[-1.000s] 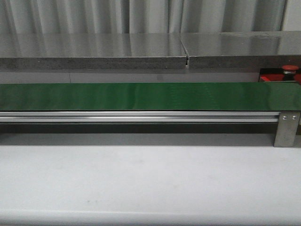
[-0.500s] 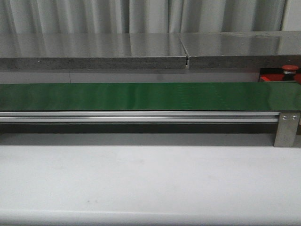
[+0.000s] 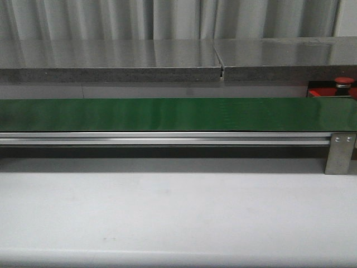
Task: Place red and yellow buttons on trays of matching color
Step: 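Carry the red button onto the green belt and open the left gripper, then move the left gripper to a yellow push-button and grasp it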
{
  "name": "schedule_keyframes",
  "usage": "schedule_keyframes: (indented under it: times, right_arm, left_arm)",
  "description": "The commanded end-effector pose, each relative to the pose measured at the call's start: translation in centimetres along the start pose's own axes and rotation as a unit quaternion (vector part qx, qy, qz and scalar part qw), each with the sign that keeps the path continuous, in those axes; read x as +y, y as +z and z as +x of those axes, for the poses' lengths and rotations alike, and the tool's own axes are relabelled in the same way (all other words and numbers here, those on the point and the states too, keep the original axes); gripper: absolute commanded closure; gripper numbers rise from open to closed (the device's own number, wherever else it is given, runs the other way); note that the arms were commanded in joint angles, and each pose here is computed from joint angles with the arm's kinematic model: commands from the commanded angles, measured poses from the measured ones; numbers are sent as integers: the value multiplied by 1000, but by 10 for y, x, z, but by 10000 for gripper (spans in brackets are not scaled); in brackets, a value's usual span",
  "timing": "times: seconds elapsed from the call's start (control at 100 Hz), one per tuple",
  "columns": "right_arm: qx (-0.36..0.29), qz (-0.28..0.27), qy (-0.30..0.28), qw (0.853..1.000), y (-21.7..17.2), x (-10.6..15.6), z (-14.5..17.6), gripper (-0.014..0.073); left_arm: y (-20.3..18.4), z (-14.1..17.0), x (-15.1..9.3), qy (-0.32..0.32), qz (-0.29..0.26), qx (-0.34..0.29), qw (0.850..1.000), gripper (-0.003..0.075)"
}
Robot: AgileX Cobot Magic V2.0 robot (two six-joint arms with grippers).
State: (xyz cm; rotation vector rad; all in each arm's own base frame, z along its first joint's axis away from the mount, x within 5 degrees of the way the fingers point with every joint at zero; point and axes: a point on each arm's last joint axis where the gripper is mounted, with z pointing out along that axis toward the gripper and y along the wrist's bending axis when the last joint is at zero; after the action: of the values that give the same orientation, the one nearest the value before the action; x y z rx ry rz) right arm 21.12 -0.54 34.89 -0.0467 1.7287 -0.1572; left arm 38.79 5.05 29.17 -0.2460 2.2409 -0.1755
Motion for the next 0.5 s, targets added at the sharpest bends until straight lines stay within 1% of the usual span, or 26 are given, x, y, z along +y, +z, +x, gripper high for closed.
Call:
schedule_keyframes:
  times: [0.0,0.07,0.21,0.38,0.49]
  right_arm:
    - [-29,-1,-3,1000,-6,-2,-16,663]
    - [-29,-1,-3,1000,-6,-2,-16,663]
    - [-29,-1,-3,1000,-6,-2,-16,663]
    - [-29,-1,-3,1000,-6,-2,-16,663]
    - [-29,-1,-3,1000,-6,-2,-16,663]
  left_arm:
    - [-31,-34,2,-1,-7,-82,997,80]
    - [-35,-40,12,-8,-19,-96,995,80]
    - [-37,-44,43,-30,-53,-111,992,81]
    - [-23,-40,84,-62,-88,-93,990,81]
    - [-11,-39,101,-73,-99,-86,989,81]
